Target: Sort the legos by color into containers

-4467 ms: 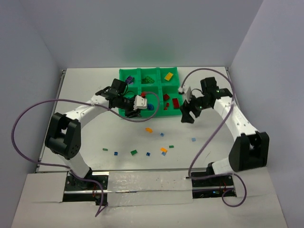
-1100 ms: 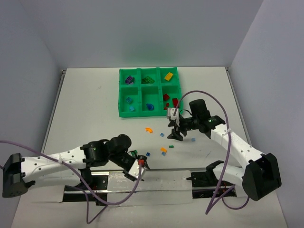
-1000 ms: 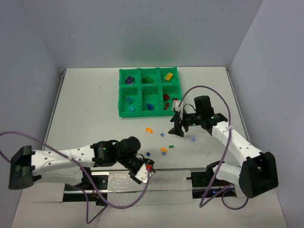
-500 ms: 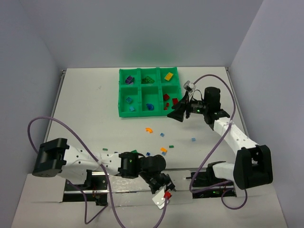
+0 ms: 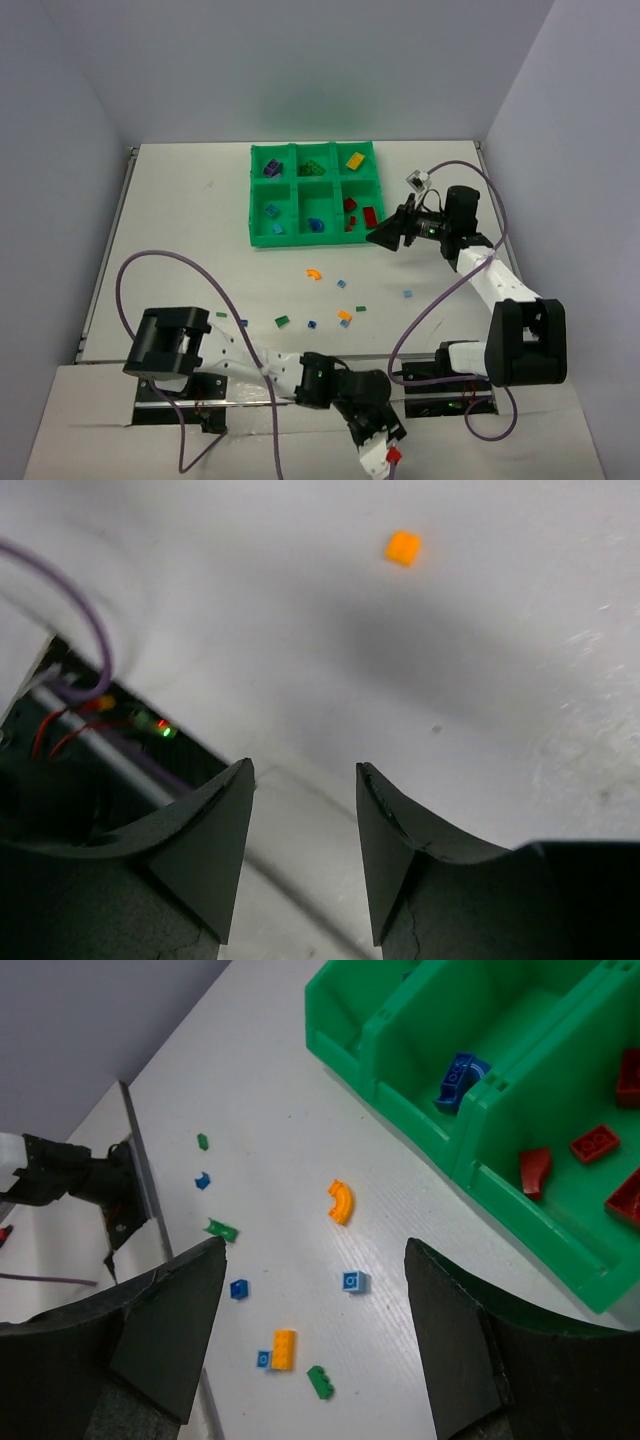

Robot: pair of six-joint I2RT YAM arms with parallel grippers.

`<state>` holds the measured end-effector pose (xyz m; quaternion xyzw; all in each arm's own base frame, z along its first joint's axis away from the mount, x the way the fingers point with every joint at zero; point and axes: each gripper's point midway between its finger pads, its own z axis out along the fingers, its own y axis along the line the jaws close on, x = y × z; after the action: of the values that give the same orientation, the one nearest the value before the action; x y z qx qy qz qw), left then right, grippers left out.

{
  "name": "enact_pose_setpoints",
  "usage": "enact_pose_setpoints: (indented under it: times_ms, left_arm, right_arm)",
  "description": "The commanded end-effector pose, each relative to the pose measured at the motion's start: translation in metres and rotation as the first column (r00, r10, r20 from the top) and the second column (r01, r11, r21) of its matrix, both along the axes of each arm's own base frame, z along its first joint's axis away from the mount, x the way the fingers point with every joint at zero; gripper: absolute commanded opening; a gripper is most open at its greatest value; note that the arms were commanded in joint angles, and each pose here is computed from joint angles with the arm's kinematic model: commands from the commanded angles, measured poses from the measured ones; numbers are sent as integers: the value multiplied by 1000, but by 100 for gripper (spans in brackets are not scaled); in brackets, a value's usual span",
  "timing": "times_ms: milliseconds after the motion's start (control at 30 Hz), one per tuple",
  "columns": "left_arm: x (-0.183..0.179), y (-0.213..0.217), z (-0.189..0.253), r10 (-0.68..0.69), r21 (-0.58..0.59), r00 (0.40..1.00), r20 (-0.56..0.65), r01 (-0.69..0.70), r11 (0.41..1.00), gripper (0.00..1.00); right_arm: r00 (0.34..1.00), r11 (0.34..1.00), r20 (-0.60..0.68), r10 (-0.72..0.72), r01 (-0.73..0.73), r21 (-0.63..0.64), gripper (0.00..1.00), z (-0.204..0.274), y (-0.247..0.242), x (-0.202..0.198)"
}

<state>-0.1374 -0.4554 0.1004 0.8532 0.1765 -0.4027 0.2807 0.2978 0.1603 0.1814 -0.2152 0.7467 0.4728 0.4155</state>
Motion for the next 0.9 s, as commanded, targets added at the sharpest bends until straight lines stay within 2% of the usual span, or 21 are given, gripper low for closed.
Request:
enact_pose_setpoints:
  times_ms: [0,133,333,433,667,867]
  left_arm:
    - [-33,-15,-6,-51,-29,998,40,52,998,55]
    - [-46,-30,-16,-109,38,993,42,107,994,57]
    - [-70,-35,-35,-166,42,985,56,164,986,58]
    - [-82,-34,-36,-217,80,974,64,212,974,59]
    - [-105,-26,-45,-364,137,930,58,353,925,58]
    - [-119,-31,-52,-428,205,902,50,410,889,57]
  right_arm:
    - [999,999,45,-1,-1,51,79,29,-8,6]
    - [999,997,33,-24,21,76,79,39,-16,7]
    - [999,998,39,-26,24,63,80,35,-19,-4]
    - [1000,997,18,-17,16,72,80,30,-18,-10]
    - [1000,999,-6,4,-4,46,80,20,-18,-20]
    - [1000,1000,10,10,-10,25,80,19,-19,-26]
